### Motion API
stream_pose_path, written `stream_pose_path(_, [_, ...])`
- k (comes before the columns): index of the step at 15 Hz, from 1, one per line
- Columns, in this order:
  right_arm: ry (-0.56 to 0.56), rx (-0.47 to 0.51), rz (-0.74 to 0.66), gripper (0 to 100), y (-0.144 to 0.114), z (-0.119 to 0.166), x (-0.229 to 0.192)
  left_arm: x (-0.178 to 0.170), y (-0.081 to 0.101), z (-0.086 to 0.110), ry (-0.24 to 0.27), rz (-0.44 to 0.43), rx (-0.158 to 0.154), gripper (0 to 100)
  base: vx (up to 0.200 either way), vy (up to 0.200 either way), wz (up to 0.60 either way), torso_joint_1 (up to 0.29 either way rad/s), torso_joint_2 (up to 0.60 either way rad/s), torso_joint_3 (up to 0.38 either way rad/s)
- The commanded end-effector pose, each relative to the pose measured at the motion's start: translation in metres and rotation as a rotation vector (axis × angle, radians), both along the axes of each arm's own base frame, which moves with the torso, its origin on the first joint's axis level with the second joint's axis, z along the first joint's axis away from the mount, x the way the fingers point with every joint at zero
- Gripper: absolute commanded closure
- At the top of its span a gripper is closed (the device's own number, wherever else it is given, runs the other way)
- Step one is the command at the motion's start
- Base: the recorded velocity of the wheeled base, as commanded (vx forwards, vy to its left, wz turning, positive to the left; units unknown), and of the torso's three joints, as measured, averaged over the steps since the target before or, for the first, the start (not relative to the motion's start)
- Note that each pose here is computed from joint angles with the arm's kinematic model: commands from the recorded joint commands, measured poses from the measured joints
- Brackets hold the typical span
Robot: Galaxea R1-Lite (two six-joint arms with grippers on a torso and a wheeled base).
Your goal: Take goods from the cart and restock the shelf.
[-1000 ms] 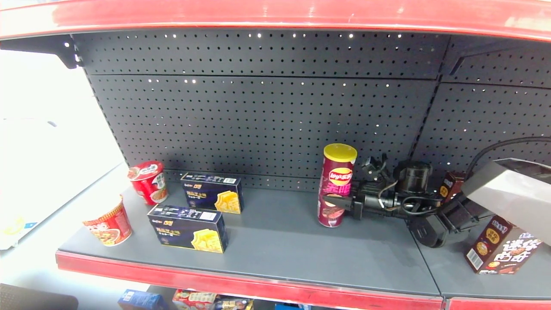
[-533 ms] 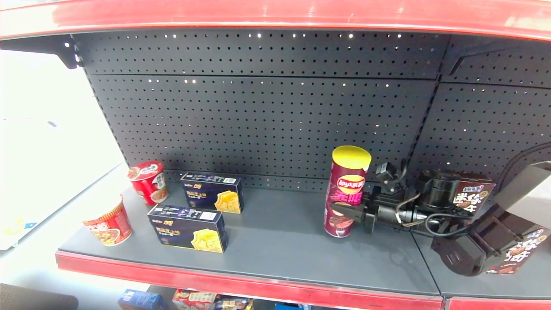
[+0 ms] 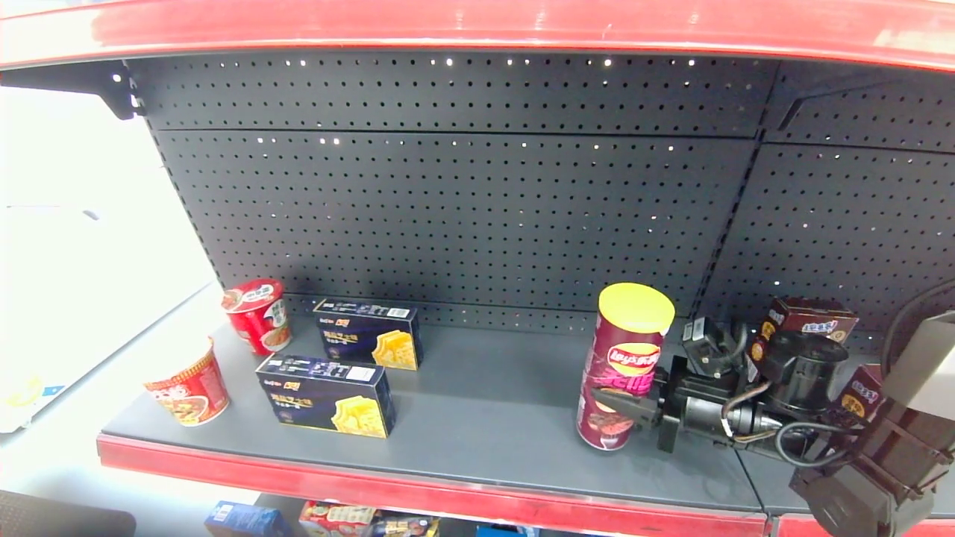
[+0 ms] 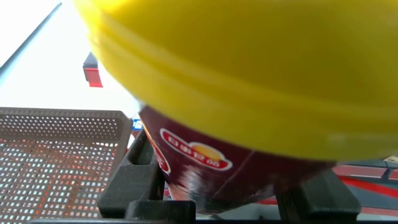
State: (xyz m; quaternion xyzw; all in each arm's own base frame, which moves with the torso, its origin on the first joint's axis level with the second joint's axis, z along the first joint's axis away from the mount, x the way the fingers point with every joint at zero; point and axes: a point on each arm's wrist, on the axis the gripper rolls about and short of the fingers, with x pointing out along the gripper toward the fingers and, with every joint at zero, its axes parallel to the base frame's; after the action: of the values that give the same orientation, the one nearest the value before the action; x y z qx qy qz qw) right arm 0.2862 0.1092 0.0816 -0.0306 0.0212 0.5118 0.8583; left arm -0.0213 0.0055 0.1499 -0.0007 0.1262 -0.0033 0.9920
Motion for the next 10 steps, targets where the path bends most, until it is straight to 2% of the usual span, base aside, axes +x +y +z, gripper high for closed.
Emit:
stream_pose_path(1, [0.022, -0.008, 0.008, 100, 0.000, -0.006, -0.007, -0.001, 0.000, 0.000, -0.003, 0.001, -0.004, 100, 0.000, 0.000, 0.00, 0.000, 0.00, 0.000])
stream_pose_path(3, [0.028, -0.010, 0.017, 100, 0.002, -0.007, -0.009, -0.001, 0.000, -0.001, 0.000, 0.006, -0.021, 100, 0.000, 0.000, 0.00, 0.000, 0.00, 0.000])
stream_pose_path(10, [0.033, -0.009, 0.054, 100, 0.016, -0.021, -0.005, 0.000, 0.000, -0.002, 0.003, 0.010, -0.024, 100, 0.000, 0.000, 0.00, 0.000, 0.00, 0.000])
